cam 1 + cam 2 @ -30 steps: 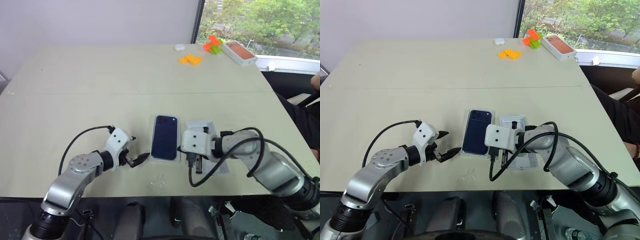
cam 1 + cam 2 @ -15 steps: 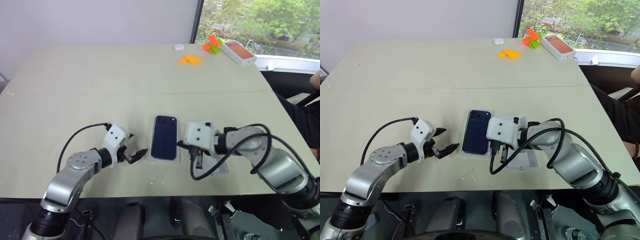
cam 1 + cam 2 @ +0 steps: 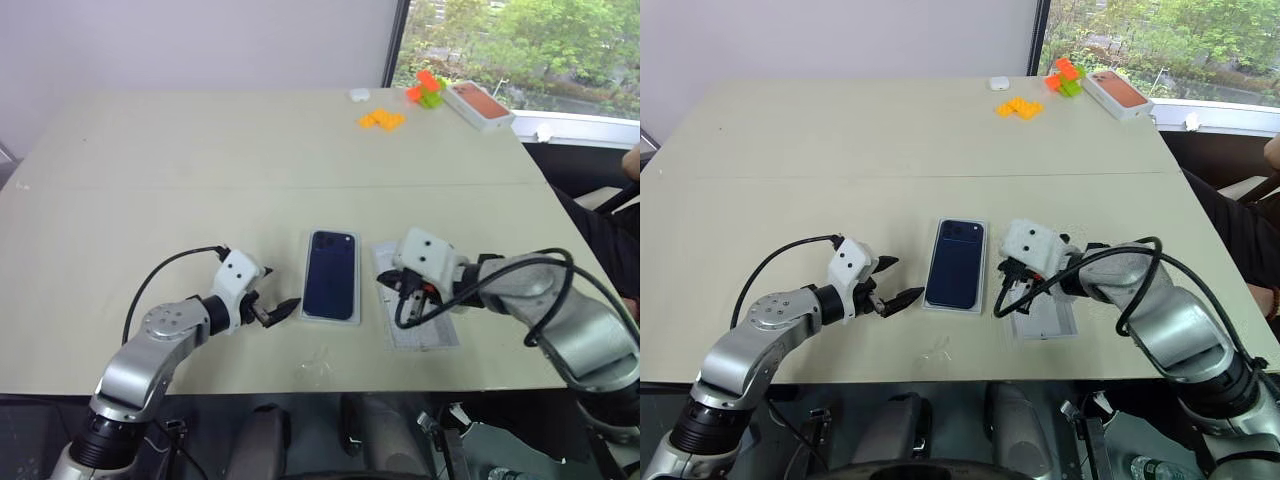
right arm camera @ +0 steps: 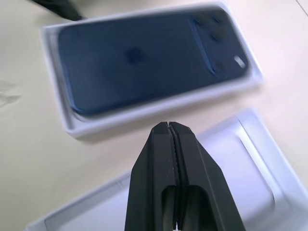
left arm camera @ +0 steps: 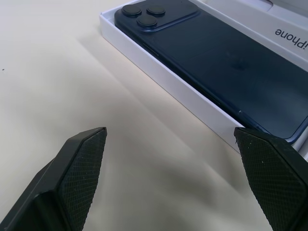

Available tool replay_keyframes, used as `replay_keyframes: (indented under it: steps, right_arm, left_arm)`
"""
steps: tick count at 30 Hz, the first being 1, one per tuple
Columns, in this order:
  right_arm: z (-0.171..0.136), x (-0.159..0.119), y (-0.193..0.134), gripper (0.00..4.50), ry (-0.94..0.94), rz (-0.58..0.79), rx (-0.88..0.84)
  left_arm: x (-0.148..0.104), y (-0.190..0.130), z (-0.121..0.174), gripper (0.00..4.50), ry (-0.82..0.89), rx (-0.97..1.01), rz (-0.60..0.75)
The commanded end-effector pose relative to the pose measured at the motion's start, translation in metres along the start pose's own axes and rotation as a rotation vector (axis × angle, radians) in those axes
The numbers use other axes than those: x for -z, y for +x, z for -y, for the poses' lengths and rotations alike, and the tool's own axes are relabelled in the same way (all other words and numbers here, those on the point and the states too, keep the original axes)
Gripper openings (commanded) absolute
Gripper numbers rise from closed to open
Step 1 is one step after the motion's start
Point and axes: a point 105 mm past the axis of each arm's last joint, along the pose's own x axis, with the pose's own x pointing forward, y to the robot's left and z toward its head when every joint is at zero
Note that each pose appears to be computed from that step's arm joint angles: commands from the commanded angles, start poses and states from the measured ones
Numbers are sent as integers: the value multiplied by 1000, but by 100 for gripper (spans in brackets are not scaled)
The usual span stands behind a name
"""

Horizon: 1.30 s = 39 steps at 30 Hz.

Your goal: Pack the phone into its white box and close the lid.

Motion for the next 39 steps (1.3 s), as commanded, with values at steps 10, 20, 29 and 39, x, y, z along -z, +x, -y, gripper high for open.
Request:
replay_keyframes:
  steps: [10, 20, 29, 39]
  right_arm:
    - [2, -5, -7, 368, 270, -25, 78]
    - [5, 10, 8, 368, 388, -91, 124]
    - [0, 20, 18, 368, 482, -110, 150]
    - [-7, 26, 19, 368, 505, -165, 142]
  left_arm:
    - [-2, 10, 8, 450, 85, 37, 23]
    - [-3, 15, 9, 450, 76, 46, 48]
    - [-12, -2, 7, 450, 64, 101, 97]
    - [-14, -19, 29, 450, 157, 286, 115]
